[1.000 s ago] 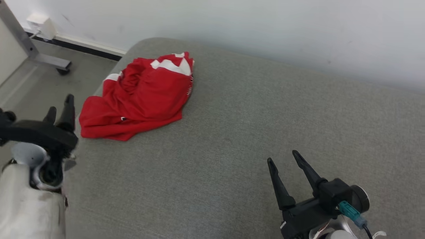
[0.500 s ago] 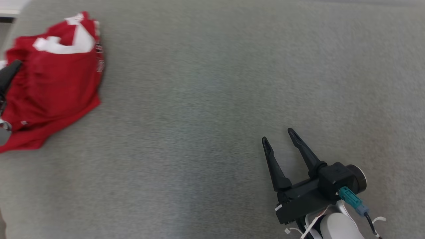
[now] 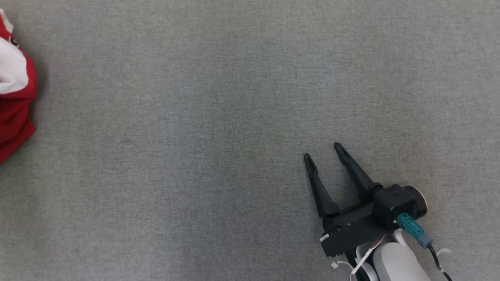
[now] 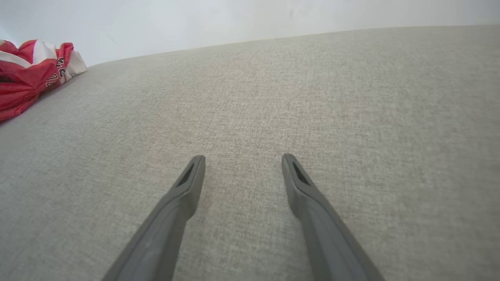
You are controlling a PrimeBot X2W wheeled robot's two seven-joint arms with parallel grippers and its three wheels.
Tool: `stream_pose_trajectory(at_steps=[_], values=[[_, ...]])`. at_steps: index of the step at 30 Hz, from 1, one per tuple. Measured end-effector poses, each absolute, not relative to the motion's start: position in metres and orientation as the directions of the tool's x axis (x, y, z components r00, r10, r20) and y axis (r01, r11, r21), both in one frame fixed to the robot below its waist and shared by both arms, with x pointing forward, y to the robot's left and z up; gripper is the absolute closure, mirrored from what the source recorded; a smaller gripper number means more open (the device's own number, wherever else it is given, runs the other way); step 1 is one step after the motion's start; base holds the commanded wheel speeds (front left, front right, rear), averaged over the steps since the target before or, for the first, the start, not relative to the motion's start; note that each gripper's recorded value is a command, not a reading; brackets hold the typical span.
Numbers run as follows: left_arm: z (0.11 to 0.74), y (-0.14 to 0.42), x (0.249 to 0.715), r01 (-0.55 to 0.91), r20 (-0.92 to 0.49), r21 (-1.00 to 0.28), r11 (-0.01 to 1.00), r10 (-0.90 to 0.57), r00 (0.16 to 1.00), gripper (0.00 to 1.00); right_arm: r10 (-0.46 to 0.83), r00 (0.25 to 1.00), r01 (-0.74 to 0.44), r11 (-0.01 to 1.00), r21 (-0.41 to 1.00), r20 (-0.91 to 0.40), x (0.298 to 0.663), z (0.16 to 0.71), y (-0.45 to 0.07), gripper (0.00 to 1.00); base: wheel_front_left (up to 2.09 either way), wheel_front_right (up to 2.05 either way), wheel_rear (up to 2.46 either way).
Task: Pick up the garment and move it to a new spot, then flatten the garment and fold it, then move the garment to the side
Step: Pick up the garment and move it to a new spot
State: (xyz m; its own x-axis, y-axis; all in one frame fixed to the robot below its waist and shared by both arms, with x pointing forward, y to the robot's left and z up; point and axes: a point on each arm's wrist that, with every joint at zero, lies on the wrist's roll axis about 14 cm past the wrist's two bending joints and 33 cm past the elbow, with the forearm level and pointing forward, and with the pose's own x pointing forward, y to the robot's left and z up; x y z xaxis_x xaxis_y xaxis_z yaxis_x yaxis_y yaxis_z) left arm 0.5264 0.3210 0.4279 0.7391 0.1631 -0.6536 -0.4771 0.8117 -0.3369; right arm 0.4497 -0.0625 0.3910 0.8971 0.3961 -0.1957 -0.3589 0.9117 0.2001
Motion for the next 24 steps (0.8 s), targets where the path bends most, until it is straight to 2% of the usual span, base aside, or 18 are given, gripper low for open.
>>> stream_pose_trajectory(at_steps=[6, 13, 17, 19, 24], values=[[0.446, 0.319, 0.531, -0.437, -0.592, -0.344, 0.831, 0.169, 0.788, 1.0, 0.382, 0.901, -0.344, 0.918, 0.2, -0.204, 0.445, 0.392, -0.068, 0.0, 0.0, 0.0, 0.0], [0.505, 0.319, 0.528, -0.339, -0.473, -0.351, 0.873, 0.147, 0.869, 1.0, 0.403, 0.897, -0.364, 0.907, 0.213, -0.182, 0.435, 0.405, -0.059, 0.0, 0.0, 0.0, 0.0], [0.553, 0.309, 0.529, -0.246, -0.374, -0.352, 0.903, 0.106, 0.921, 1.0, 0.411, 0.898, -0.373, 0.901, 0.222, -0.159, 0.427, 0.417, -0.055, 0.0, 0.0, 0.0, 0.0], [0.597, 0.295, 0.53, -0.16, -0.275, -0.351, 0.922, 0.062, 0.96, 1.0, 0.412, 0.9, -0.376, 0.899, 0.225, -0.143, 0.419, 0.425, -0.055, 0.0, 0.0, 0.0, 0.0], [0.666, 0.257, 0.527, 0.008, -0.11, -0.359, 0.933, -0.051, 0.993, 1.0, 0.409, 0.905, -0.377, 0.898, 0.227, -0.115, 0.404, 0.44, -0.056, 0.0, 0.0, 0.0, 0.0]])
